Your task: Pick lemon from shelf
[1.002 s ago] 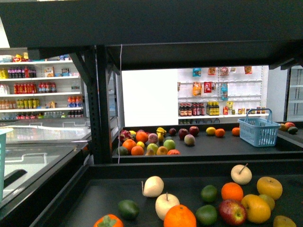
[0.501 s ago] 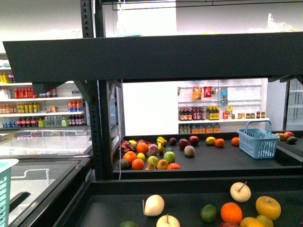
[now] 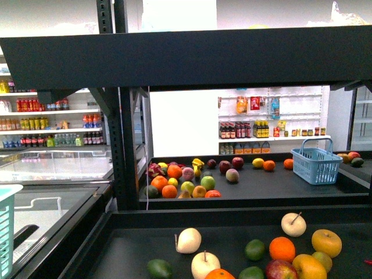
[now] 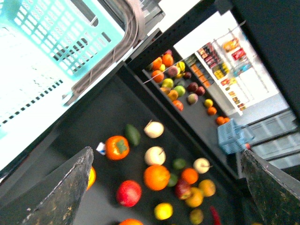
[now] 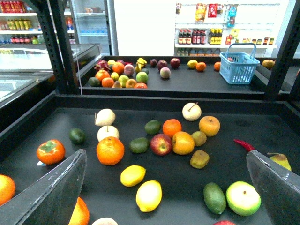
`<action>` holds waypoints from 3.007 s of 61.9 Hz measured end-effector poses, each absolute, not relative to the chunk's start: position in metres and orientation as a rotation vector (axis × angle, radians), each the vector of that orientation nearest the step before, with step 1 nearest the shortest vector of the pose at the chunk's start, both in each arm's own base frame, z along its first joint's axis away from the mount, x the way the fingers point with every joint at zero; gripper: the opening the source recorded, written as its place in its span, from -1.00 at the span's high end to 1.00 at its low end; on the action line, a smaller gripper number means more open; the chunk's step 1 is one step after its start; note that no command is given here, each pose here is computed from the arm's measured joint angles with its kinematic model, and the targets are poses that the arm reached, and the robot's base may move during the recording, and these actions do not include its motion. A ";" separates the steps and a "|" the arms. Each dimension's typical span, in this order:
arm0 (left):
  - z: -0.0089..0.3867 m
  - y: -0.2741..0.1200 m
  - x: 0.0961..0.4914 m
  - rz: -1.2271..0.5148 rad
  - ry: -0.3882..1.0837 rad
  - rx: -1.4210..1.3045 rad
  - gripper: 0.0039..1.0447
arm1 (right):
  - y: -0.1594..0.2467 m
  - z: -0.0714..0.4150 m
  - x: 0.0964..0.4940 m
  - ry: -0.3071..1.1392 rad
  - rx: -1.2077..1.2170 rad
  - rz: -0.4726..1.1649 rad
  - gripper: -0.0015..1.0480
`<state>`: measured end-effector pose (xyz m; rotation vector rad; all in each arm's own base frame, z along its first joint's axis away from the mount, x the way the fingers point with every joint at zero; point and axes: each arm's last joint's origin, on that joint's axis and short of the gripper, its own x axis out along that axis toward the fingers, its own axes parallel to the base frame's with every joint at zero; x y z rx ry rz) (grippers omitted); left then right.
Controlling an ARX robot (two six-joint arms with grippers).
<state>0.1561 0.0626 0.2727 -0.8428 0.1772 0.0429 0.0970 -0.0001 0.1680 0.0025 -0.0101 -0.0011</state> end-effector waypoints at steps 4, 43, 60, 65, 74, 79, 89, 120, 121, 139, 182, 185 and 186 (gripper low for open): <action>0.295 0.076 0.170 0.043 0.163 -0.946 -0.86 | 0.000 0.168 0.097 -0.010 0.002 -0.001 -0.95; 0.302 0.189 0.287 0.186 0.266 -1.310 -0.86 | 0.000 0.168 0.097 -0.010 0.002 -0.001 -0.95; 0.291 0.200 0.325 0.149 0.256 -1.369 -0.86 | 0.000 0.168 0.097 -0.010 0.002 -0.001 -0.95; 0.292 0.202 0.336 0.138 0.245 -1.381 -0.86 | 0.000 0.168 0.097 -0.010 0.002 -0.001 -0.95; 0.287 0.205 0.352 0.145 0.252 -1.397 -0.86 | 0.000 0.168 0.097 -0.010 0.002 -0.001 -0.95; 0.282 0.207 0.359 0.170 0.261 -1.406 -0.86 | 0.000 0.168 0.097 -0.010 0.002 -0.001 -0.95; 0.272 0.209 0.370 0.196 0.275 -1.414 -0.86 | 0.000 0.168 0.097 -0.010 0.002 -0.001 -0.95; 0.274 0.208 0.371 0.242 0.305 -1.373 0.69 | 0.000 0.168 0.097 -0.010 0.002 -0.001 -0.95; 0.275 0.208 0.370 0.244 0.308 -1.373 0.70 | 0.000 0.168 0.097 -0.010 0.002 -0.001 -0.95; 0.296 0.182 0.344 0.205 0.372 -1.189 0.71 | 0.000 0.168 0.097 -0.010 0.002 -0.001 -0.95; 0.322 -0.006 0.299 -0.490 0.623 -0.746 0.72 | 0.000 0.168 0.097 -0.010 0.002 -0.001 -0.95; 0.318 -0.018 0.299 -0.525 0.638 -0.733 0.72 | 0.000 0.168 0.097 -0.010 0.002 -0.001 -0.95; 0.316 -0.024 0.298 -0.548 0.642 -0.726 0.72 | 0.000 0.168 0.097 -0.010 0.002 -0.001 -0.95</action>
